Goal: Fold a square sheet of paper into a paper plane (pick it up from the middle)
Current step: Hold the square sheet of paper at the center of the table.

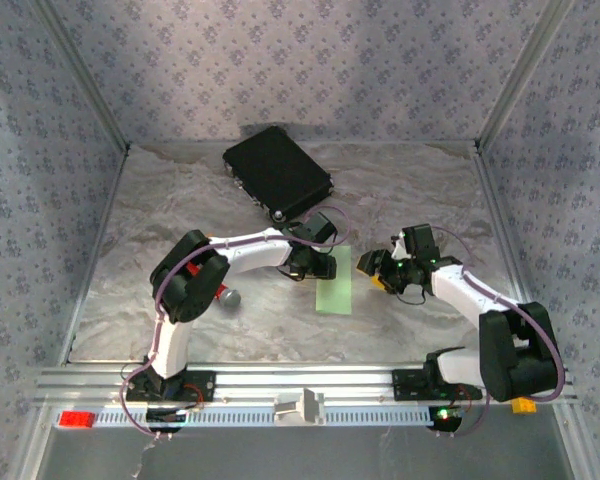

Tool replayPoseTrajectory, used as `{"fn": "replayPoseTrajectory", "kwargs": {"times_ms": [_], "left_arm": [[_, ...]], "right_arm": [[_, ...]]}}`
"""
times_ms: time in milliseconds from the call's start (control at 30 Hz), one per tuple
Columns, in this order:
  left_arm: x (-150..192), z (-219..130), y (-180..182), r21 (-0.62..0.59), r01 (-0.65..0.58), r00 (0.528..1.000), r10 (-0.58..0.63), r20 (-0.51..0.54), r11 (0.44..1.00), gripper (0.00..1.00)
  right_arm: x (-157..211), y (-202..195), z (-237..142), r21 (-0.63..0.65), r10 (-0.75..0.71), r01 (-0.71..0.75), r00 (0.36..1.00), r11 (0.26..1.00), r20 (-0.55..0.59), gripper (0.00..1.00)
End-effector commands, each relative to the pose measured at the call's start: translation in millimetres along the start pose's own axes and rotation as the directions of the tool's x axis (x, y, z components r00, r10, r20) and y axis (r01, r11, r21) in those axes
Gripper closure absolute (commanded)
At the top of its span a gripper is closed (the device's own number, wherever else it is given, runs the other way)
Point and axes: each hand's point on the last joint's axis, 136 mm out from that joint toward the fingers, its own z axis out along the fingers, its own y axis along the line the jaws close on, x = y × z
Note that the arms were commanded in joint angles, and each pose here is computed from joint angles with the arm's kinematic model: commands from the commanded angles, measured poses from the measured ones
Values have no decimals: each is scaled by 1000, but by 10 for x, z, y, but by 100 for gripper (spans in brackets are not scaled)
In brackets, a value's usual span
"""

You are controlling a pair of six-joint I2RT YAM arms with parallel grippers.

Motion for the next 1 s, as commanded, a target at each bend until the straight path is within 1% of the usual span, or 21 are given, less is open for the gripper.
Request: {"fn": "replayPoseTrajectory", "kwargs": {"times_ms": [0,133,200,300,367,467,633,800,967], "left_arm": [[246,489,314,-97,-26,997,19,-75,995,39],[257,496,324,-99,-26,997,18,-78,995,39],[257,496,325,-100,-26,997,18,-78,995,39],[264,504,334,-103,-26,997,18,-79,994,39],[274,514,345,-105,-25,996,17,-83,994,39],[284,518,344,-106,-27,996,18,-84,994,39],[282,532,343,-105,-26,996,17,-83,994,39],[294,541,349,-108,-24,996,15,-85,994,39],[300,548,354,-110,-23,996,14,-85,994,39]], "right_arm": [[61,2,46,-15,-6,6,999,1000,-32,46],[84,55,86,-38,-20,18,998,999,-54,55],[98,76,119,-43,-27,24,997,999,-67,63],[131,96,174,-45,-39,35,995,998,-92,71],[153,99,215,-37,-49,45,993,998,-108,80],[179,94,281,-27,-55,52,990,998,-128,87],[193,103,375,-12,-68,67,988,998,-141,91],[165,127,456,-7,-77,77,987,997,-143,100],[158,149,559,-2,-83,83,984,997,-155,100]]}}
